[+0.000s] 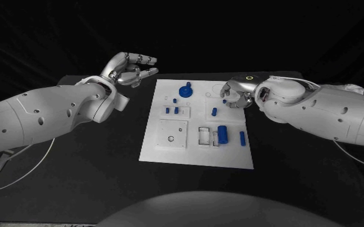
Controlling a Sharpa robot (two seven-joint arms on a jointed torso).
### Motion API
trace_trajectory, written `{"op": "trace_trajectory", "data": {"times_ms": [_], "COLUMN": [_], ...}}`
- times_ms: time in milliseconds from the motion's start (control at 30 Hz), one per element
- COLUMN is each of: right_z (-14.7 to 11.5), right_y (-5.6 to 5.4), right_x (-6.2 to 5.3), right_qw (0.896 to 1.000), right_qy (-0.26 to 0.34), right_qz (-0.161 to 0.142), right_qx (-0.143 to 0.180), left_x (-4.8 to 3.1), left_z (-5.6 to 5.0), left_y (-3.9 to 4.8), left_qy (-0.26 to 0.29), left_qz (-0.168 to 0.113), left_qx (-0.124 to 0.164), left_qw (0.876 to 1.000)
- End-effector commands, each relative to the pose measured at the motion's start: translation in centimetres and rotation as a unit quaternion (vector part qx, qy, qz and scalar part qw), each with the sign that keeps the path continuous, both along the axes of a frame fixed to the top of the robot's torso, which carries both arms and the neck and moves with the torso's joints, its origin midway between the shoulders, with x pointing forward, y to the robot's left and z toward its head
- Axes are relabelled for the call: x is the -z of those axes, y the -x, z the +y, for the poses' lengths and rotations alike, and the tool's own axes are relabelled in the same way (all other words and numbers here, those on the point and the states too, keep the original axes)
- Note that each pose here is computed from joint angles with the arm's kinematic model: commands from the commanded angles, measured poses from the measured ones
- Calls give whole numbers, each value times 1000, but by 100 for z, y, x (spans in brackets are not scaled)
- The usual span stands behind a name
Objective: Assemble the parts on the task board
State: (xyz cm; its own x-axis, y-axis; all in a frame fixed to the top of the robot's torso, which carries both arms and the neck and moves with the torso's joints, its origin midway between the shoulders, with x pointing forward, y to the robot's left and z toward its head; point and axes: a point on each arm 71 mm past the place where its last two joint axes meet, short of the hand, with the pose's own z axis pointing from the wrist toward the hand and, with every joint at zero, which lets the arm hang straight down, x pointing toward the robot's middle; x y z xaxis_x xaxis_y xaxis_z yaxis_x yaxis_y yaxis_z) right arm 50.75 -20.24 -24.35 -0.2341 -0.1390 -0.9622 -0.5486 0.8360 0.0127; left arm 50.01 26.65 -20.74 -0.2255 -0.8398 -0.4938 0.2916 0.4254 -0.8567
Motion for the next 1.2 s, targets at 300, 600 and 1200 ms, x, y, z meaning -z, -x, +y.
{"op": "trace_trajectory", "data": {"times_ms": [300,600,1200], "right_z": [-2,39,41], "right_y": [-23,-28,-67], "right_x": [149,172,239], "right_qw": [1000,1000,1000], "right_qy": [1,-10,-12], "right_qz": [5,-1,5], "right_qx": [1,-1,3], "left_x": [17,26,95], "left_z": [-104,-120,-147], "left_y": [3,-7,-3], "left_qy": [16,13,6], "left_qz": [13,15,24], "left_qx": [24,26,34], "left_qw": [1000,999,999]}}
